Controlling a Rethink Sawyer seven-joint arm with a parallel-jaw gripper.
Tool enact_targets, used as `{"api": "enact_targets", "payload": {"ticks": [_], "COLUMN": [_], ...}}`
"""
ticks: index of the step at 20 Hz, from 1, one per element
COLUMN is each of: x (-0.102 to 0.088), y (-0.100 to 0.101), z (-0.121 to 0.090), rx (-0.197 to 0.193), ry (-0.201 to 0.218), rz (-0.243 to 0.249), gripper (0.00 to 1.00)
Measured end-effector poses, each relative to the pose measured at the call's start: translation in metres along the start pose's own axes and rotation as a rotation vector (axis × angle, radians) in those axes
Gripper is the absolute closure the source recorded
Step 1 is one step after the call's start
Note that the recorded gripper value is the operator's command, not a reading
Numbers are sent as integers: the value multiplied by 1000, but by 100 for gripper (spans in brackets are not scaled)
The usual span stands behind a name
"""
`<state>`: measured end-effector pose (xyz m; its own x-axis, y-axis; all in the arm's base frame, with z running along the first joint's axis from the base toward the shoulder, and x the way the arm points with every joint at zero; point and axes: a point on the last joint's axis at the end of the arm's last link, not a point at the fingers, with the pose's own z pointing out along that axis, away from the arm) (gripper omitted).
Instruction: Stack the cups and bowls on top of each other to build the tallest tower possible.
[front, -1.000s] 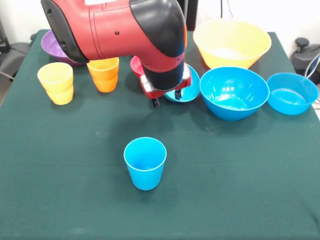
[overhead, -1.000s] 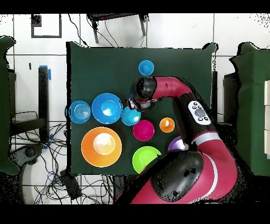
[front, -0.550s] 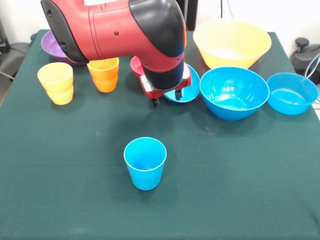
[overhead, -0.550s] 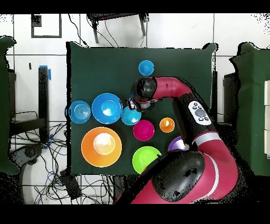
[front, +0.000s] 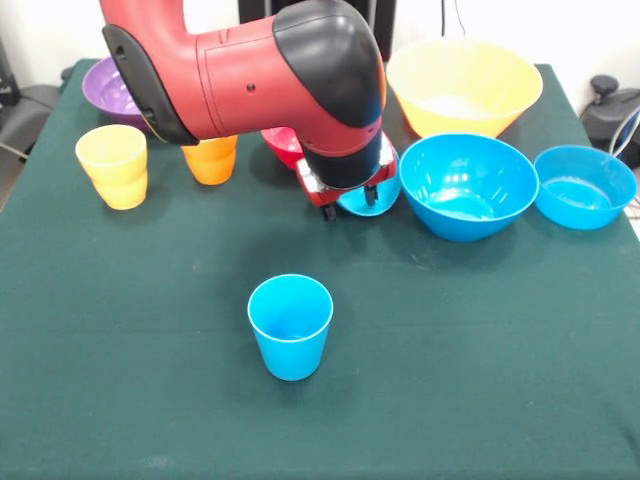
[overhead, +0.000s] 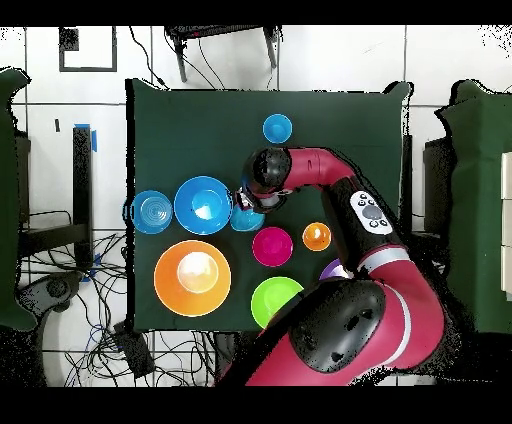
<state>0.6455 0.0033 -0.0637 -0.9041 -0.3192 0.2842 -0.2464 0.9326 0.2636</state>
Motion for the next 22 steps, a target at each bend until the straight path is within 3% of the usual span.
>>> {"api": "enact_targets", "payload": {"ticks": [10,22], "x": [0,6], "y": [0,0], "z": [0,1], "rx": [10,52], "ry": [0,8], "rz": [-8,-41], "gripper": [0,0]}}
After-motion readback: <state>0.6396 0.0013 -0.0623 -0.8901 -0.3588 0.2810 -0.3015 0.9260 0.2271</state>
